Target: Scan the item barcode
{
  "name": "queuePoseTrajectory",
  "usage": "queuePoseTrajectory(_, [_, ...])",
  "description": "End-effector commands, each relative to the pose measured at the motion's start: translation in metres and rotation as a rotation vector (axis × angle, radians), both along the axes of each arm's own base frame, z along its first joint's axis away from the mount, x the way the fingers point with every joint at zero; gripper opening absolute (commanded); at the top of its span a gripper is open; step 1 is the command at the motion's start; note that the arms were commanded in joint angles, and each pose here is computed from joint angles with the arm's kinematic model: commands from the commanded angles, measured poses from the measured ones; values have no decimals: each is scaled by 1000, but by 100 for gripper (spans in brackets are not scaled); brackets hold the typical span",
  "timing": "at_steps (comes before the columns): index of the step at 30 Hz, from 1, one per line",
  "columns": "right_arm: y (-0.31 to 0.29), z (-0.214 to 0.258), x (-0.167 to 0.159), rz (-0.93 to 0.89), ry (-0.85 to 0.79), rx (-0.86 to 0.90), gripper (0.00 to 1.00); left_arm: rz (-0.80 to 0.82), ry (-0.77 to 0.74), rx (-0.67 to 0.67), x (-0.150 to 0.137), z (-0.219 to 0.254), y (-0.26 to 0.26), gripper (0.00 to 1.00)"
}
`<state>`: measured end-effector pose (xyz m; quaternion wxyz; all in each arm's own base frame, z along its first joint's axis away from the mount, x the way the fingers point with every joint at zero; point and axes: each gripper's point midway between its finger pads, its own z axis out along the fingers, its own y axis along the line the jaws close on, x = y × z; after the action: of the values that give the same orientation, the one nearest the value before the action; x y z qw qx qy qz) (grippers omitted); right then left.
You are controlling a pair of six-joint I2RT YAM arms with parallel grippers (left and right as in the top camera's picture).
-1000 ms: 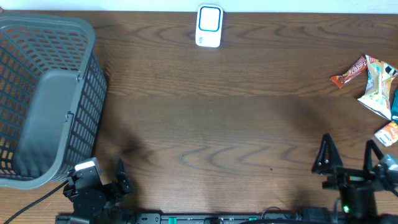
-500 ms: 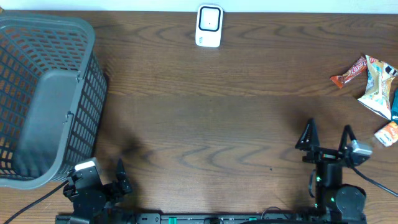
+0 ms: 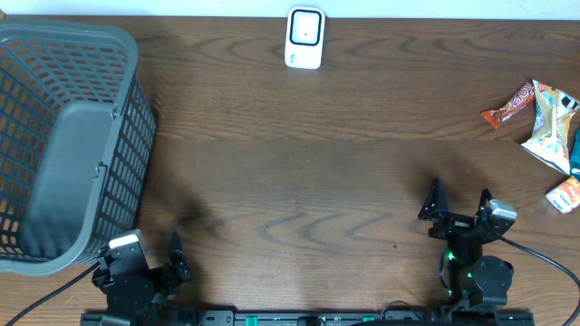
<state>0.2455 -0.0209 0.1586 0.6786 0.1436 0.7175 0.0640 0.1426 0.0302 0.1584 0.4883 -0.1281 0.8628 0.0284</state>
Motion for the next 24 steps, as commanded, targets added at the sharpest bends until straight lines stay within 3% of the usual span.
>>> queuePoseTrajectory(1, [1,-1,0,7,-1,3,99,14,-7,4,0,2,3,98])
queuePoseTrajectory(19, [1,-1,0,7,-1,3,99,14,-5,4,-1,1,2,98])
queuePoseTrajectory(24, [1,-1,0,7,-1,3,99,-118,-73,-147,14,11,-32,98])
